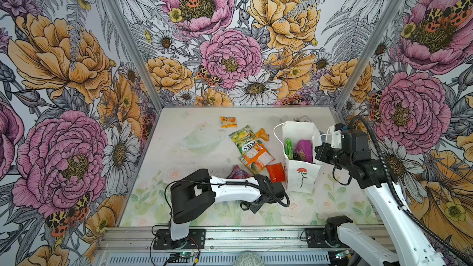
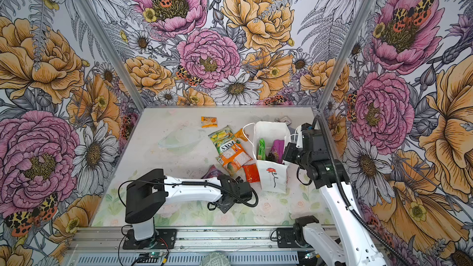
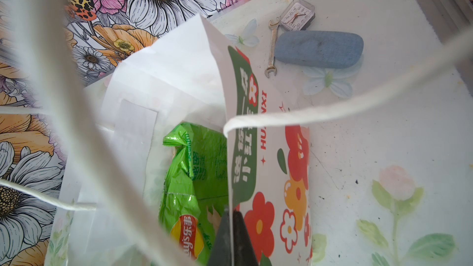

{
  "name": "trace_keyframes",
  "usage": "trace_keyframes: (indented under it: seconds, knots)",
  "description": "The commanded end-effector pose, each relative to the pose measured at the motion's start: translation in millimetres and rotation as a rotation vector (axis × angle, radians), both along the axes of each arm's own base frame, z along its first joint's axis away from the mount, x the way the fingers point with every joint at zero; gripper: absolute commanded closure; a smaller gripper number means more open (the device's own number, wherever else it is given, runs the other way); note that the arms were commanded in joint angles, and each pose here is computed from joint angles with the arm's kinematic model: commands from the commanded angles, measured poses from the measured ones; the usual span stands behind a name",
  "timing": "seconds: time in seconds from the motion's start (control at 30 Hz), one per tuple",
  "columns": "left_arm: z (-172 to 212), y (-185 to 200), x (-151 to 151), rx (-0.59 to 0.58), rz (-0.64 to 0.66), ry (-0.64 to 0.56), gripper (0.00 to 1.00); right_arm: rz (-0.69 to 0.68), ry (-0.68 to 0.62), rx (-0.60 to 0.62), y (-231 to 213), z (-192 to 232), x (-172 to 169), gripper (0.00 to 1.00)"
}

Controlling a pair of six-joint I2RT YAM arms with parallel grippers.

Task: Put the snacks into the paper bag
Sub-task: 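Grasp the Fox's Berries bag by its edge with the left gripper, then lift the Fox's Berries bag with the left gripper over the paper bag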

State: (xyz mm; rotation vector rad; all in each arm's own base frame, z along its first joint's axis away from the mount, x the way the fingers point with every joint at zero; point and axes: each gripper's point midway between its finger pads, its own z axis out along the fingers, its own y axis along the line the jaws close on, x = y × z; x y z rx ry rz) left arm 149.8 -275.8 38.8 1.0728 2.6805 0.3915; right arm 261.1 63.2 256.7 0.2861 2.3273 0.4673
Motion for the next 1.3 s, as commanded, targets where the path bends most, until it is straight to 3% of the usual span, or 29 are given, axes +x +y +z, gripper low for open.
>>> trace_keyframes:
  seconds: [0.0,0.37,0.57,0.97,1.27]
  knots:
    - [32,-14,12,-0.156,0.048,-0.088,1.00,0.006,-0.137,0.011,1,32,9,1.00]
    - [100,-20,24,-0.507,0.134,-0.264,1.00,0.004,-0.139,0.019,2,33,8,1.00]
    - [133,-28,25,-0.704,0.152,-0.300,1.00,0.005,-0.138,0.030,3,34,8,1.00]
    - [190,-22,22,-0.892,0.178,-0.373,1.00,0.005,-0.144,0.036,4,38,9,1.00]
    - [227,-17,23,-0.963,0.155,-0.420,1.00,0.007,-0.154,0.039,4,43,10,1.00]
